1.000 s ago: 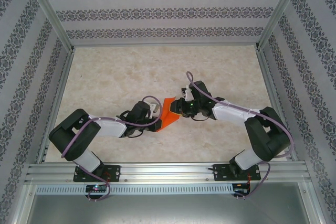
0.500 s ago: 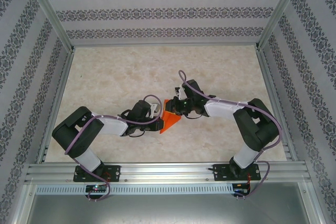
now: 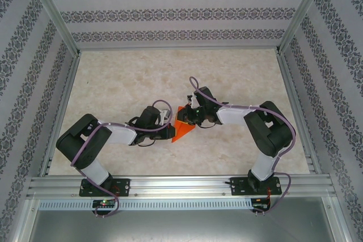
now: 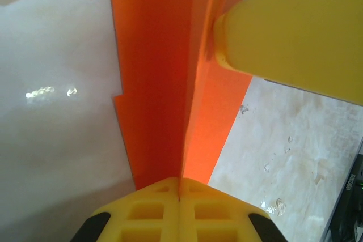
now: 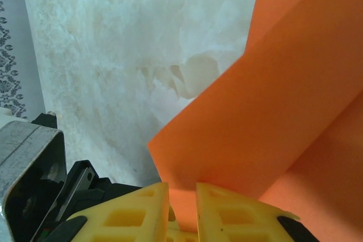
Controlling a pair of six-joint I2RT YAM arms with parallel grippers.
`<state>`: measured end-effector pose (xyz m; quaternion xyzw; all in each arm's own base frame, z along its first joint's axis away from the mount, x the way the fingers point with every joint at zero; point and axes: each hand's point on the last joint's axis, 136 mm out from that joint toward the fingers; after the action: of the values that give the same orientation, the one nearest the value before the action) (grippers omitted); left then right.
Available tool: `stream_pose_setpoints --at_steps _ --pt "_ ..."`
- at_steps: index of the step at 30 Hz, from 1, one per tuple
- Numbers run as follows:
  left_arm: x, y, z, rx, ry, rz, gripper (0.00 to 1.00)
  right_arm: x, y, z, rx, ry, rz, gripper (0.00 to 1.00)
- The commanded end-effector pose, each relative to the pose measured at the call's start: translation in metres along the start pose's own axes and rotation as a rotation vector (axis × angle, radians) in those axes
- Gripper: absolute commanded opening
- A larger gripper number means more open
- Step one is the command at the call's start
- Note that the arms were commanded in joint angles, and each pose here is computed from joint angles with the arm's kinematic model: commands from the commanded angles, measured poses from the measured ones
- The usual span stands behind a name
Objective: Fold a paper plane with a square sheet of paper (pick it up from the middle)
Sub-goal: Fourth fold the wing at the center of the table.
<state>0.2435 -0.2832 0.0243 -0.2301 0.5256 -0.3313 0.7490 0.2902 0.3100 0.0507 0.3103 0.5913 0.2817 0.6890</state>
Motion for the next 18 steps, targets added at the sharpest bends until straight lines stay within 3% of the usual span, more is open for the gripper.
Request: stream_pose_setpoints --at_steps 1,8,18 --pt "0.003 0.001 0.004 0.003 0.018 -0.008 0.01 0.003 0.007 0.009 -0.004 -0.028 0.010 0.21" --pt "0.007 -0.002 0.006 -0.021 0.044 -0.041 0.00 -0.008 0.037 0.005 -0.049 -0.040 0.122 0.22" --pt "0.009 0.000 0.005 -0.056 0.070 -0.069 0.00 0.009 0.013 0.014 -0.009 -0.031 0.068 0.22"
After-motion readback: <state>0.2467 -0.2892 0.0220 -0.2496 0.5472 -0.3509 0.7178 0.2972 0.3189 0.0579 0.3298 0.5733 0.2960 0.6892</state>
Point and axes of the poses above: each hand's point on the last joint's axis, 136 mm out from that joint toward the fingers, its own x axis out along the fingers, its own y axis along the line the jaws close on, z = x × y, and after that the axes turned 2 degrees about x, right-handed
